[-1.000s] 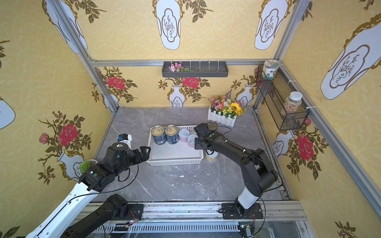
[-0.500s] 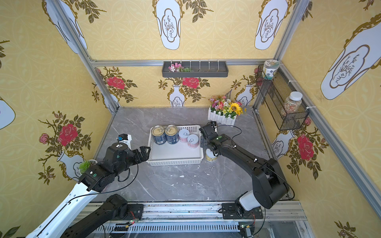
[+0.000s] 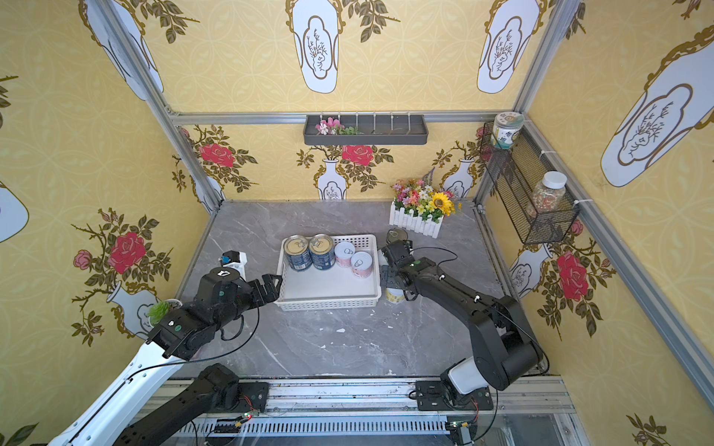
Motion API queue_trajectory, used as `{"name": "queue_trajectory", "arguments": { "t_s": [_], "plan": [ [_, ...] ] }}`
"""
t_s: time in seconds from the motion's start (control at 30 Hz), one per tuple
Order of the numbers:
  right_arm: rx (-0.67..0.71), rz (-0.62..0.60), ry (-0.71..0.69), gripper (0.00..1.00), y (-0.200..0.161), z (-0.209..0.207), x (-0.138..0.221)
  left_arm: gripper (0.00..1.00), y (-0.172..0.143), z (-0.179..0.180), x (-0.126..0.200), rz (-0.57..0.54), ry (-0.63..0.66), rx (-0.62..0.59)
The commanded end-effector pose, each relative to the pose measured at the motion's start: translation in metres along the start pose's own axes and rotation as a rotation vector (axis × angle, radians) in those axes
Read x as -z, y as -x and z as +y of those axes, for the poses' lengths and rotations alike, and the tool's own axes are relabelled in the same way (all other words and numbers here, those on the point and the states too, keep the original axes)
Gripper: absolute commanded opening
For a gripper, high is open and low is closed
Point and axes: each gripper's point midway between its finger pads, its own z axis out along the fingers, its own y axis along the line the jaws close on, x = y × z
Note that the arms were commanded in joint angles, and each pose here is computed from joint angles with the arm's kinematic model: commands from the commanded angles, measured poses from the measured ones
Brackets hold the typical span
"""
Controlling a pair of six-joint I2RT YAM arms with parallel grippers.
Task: Put the canned food in the basket
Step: Pick up the canned food from the center of the board.
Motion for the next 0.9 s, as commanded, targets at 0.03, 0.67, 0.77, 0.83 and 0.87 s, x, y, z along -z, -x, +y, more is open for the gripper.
{"name": "queue_trajectory", "arguments": {
  "t_s": [0.03,0.67,0.77,0.83,0.87],
  "plan": [
    [-0.014,0.020,0.034,0.99,-0.003,0.005,-0.005,1.00,0.002,-0.001,0.000,-0.009,-0.003,-0.004],
    [0.000,0.079,0.034,0.93,-0.010,0.007,-0.021,1.00,0.002,-0.001,0.001,-0.010,-0.004,-0.003],
    [0.004,0.084,0.035,0.90,-0.011,0.008,-0.023,1.00,0.003,-0.001,0.001,-0.011,-0.005,-0.002],
    [0.006,0.078,0.036,0.87,-0.010,0.008,-0.022,1.00,0.003,-0.001,0.001,-0.012,-0.006,-0.002],
    [0.006,0.075,0.037,0.86,-0.009,0.008,-0.021,1.00,0.003,-0.001,0.001,-0.012,-0.005,-0.002]
  ]
}}
